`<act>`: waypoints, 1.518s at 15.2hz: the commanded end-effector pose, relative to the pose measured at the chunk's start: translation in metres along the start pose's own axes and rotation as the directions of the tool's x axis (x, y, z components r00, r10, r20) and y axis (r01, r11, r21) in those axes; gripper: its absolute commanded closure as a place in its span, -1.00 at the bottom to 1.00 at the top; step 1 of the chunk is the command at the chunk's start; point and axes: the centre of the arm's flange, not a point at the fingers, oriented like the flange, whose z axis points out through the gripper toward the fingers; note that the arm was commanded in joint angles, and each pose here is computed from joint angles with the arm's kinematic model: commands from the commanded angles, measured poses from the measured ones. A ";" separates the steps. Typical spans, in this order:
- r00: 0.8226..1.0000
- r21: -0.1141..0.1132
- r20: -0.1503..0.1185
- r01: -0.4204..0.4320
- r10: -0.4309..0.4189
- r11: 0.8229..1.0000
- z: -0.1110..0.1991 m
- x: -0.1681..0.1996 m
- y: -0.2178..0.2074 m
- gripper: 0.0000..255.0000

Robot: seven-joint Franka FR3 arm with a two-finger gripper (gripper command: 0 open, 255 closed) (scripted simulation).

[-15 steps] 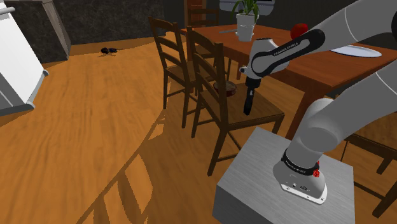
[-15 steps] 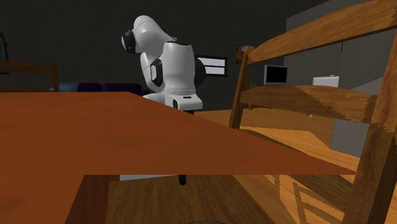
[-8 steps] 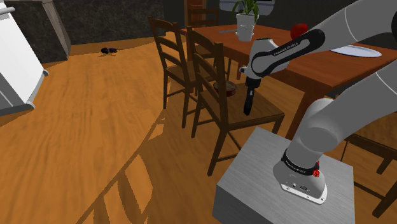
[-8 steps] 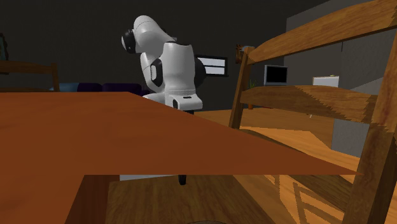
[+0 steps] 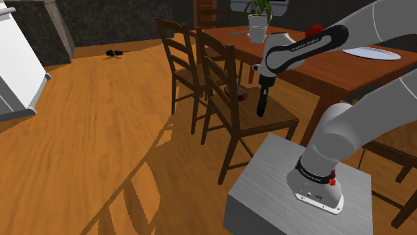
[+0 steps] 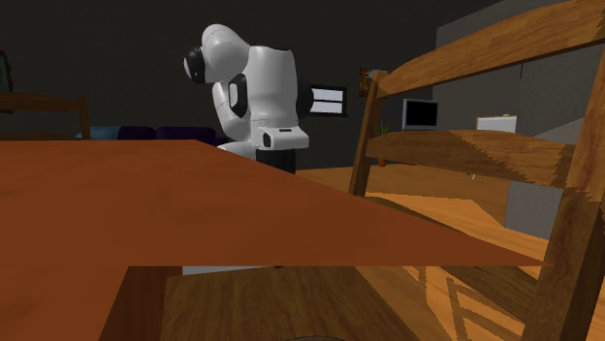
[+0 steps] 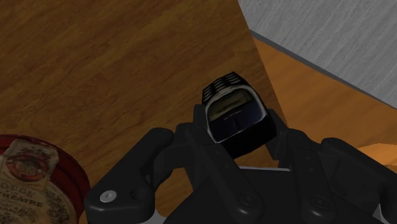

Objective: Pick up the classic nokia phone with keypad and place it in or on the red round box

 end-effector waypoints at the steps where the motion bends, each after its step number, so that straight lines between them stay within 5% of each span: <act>1: 1.000 0.000 0.000 0.000 0.000 1.000 -0.012 0.000 -0.001 1.00; 17: 1.000 0.000 0.000 0.000 0.000 1.000 -0.092 0.000 -0.005 1.00; 23: 1.000 0.000 0.000 0.000 0.000 1.000 -0.101 0.045 0.060 1.00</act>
